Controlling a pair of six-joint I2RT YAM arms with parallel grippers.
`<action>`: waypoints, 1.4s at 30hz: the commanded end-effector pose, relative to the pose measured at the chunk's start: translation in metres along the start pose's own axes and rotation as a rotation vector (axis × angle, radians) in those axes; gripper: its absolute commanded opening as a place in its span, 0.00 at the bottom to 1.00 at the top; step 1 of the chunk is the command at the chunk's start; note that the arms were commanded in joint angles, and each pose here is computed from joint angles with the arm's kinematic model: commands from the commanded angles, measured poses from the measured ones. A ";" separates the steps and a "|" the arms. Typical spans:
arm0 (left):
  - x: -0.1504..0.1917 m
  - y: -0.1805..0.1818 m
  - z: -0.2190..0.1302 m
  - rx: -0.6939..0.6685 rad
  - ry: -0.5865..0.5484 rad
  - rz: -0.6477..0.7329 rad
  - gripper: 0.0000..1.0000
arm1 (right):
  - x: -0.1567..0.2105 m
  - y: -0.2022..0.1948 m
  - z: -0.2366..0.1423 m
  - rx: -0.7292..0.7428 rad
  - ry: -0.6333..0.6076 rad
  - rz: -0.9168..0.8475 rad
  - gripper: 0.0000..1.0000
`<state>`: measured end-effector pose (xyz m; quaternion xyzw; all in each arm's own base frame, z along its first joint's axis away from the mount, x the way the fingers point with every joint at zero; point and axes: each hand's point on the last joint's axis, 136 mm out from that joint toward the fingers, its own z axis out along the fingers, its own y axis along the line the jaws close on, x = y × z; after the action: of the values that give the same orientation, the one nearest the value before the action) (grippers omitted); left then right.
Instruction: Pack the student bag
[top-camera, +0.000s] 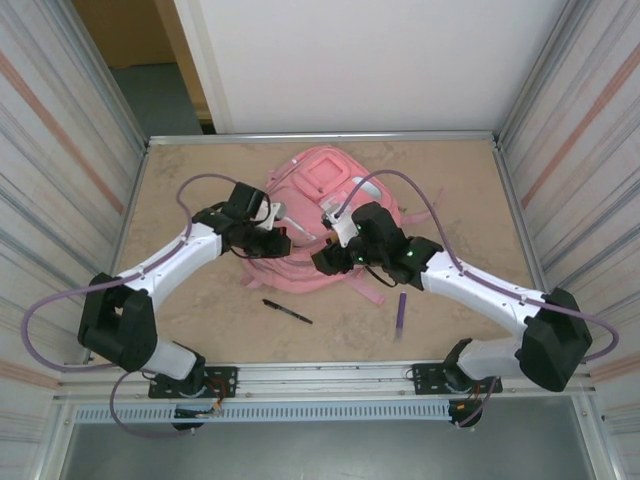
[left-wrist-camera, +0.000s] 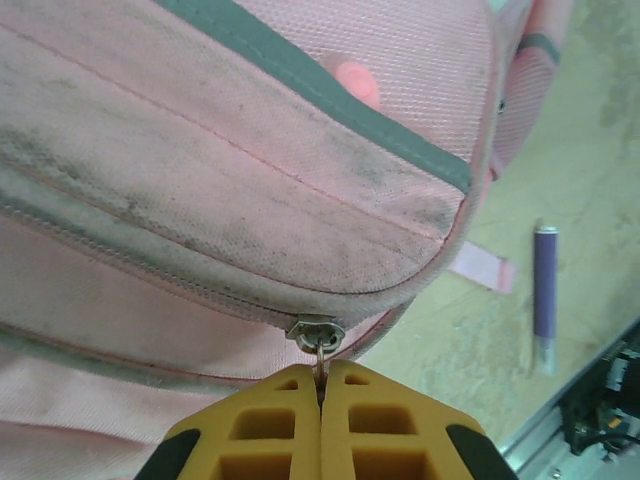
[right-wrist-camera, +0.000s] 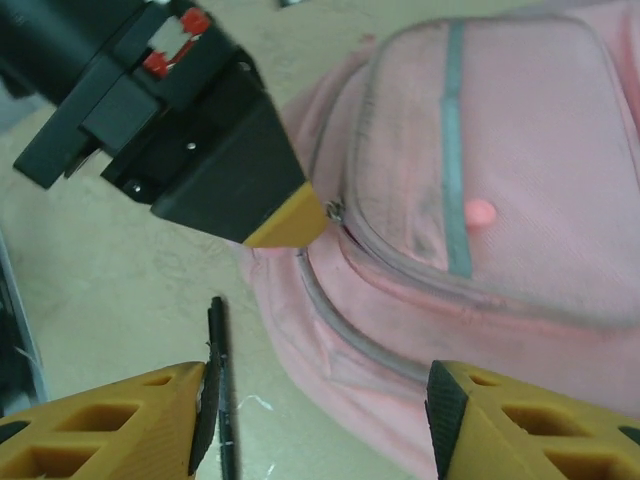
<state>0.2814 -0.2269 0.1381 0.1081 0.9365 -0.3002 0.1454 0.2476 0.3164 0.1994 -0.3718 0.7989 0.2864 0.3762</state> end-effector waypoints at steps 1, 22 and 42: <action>-0.002 -0.041 -0.009 0.209 -0.014 0.068 0.00 | -0.019 0.018 0.005 -0.103 -0.071 -0.386 0.59; -0.004 -0.048 -0.014 0.211 -0.045 0.126 0.00 | 0.006 -0.025 0.064 -0.145 0.014 -0.734 0.32; -0.034 0.042 -0.012 -0.073 -0.192 -0.026 0.00 | 0.035 -0.050 0.016 -0.173 0.044 -0.587 0.09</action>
<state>0.3215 -0.1857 0.1349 0.0553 0.9310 -0.2843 0.2222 0.2856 0.3003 0.1497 -0.6385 0.6163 0.2196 0.4052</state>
